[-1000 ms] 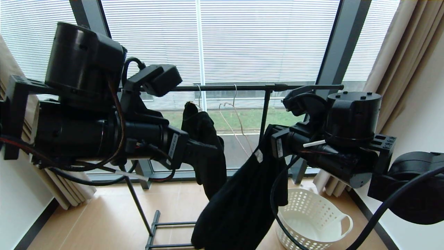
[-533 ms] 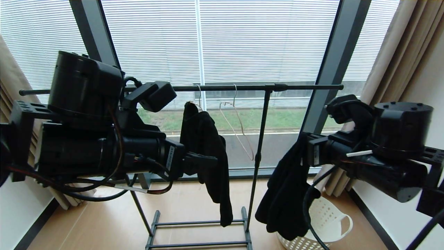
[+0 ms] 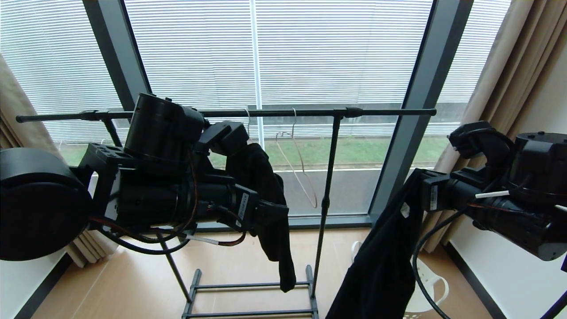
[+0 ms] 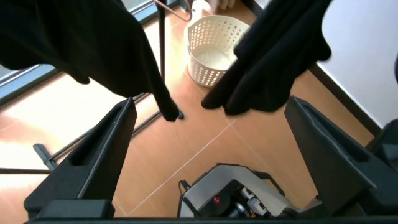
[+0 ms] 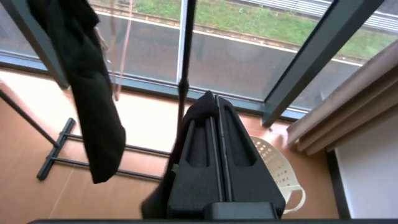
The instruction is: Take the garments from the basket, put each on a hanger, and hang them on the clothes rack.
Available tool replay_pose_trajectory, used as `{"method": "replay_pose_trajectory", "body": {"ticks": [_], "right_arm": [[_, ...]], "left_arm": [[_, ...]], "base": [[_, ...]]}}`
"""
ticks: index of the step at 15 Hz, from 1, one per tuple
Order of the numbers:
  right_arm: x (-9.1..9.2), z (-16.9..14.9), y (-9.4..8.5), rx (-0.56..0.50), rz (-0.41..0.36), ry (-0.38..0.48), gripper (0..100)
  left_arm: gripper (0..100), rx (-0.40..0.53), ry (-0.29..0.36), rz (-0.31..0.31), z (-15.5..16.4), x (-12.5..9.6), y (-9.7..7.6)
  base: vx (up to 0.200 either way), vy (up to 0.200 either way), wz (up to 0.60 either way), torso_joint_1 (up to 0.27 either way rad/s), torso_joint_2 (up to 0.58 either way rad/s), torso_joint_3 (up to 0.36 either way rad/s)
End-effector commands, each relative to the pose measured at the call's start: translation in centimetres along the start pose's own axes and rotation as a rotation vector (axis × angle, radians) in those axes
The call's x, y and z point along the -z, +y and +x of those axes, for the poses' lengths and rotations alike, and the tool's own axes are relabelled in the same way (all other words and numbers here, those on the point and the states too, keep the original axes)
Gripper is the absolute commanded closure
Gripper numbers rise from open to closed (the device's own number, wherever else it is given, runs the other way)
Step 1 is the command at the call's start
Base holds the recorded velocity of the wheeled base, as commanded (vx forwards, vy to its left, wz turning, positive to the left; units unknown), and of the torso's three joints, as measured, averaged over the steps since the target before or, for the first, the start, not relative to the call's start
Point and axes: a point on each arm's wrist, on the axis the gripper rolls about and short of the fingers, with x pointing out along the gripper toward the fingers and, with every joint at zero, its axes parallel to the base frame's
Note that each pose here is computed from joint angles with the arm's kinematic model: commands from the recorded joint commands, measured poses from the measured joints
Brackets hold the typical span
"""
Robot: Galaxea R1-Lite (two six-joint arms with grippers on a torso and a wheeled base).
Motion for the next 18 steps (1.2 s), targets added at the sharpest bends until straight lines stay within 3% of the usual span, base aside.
{"method": "replay_pose_trajectory", "body": {"ticks": [1, 4, 9, 11, 18], "right_arm": [[0.0, 0.1, 0.0, 0.003, 0.003, -0.009, 100], [0.0, 0.1, 0.0, 0.003, 0.003, -0.011, 100], [0.1, 0.1, 0.0, 0.003, 0.003, -0.009, 100], [0.1, 0.1, 0.0, 0.002, 0.002, -0.010, 100], [0.4, 0.5, 0.1, 0.002, 0.000, 0.002, 100]], "left_arm": [[0, 0.001, 0.012, -0.001, 0.4, 0.2, 0.0], [0, 0.000, 0.023, -0.004, 0.8, 0.3, 0.1], [0, -0.014, 0.045, -0.013, 2.4, 0.7, 0.5], [0, -0.070, 0.033, -0.018, 3.5, 0.8, 1.1], [0, -0.229, 0.037, -0.040, 9.6, 0.9, 2.8]], "base": [[0.000, -0.200, 0.00, 0.012, 0.00, -0.007], [0.000, -0.200, 0.00, -0.002, 0.00, 0.002], [0.200, 0.000, 0.00, -0.001, 0.00, 0.000], [0.200, 0.000, 0.00, 0.010, 0.00, 0.000], [0.000, 0.000, 0.00, 0.000, 0.00, 0.000]]}}
